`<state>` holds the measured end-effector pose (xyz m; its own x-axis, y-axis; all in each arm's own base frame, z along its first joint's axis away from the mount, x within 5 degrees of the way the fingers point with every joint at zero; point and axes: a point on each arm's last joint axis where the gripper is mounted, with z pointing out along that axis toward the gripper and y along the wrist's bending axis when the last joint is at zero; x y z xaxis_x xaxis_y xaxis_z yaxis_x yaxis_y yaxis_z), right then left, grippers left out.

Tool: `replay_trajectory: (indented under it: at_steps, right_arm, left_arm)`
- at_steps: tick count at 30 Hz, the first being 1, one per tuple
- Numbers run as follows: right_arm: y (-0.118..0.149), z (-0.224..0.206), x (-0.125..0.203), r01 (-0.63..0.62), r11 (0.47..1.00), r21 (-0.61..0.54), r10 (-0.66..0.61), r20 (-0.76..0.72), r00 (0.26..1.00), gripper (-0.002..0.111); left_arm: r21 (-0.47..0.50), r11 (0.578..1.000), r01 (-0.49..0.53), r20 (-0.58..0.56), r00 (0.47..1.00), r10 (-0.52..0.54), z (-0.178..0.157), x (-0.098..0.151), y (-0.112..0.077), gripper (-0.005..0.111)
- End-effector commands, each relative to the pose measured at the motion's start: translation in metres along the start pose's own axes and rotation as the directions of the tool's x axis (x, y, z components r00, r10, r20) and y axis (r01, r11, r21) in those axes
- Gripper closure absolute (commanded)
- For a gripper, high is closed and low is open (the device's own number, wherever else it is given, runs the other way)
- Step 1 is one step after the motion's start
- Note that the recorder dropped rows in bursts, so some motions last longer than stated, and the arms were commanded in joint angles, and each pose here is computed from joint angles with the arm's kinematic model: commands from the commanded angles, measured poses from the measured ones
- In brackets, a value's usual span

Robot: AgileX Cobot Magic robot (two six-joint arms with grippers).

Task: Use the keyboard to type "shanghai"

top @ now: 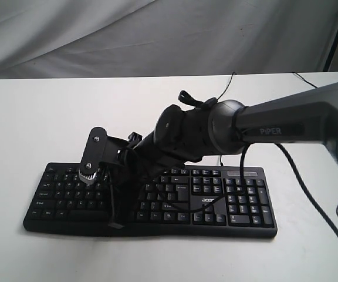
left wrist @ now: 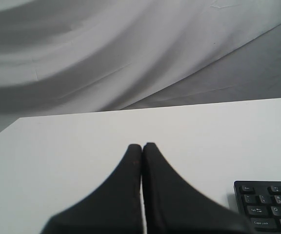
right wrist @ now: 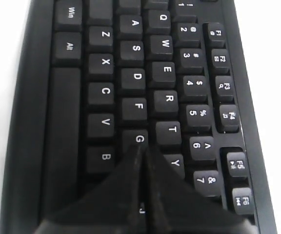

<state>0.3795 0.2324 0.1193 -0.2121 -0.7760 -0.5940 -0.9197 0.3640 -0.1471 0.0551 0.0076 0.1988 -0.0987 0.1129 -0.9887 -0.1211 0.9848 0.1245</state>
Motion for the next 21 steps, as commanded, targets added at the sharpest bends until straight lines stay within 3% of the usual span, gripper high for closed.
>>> replay_trajectory:
  at_steps: [1, 21]
  right_arm:
    - [0.001, 0.005, 0.006, 0.002, 1.000, -0.008, -0.002, -0.012, 1.000, 0.108]
    - [0.001, -0.010, -0.007, 0.015, 1.000, -0.008, -0.015, 0.022, 1.000, 0.108]
  left_arm:
    - [0.004, 1.000, 0.003, -0.003, 1.000, -0.003, 0.001, 0.001, 0.000, 0.106]
    - [0.004, 1.000, 0.003, -0.003, 1.000, -0.003, 0.001, 0.001, 0.000, 0.106]
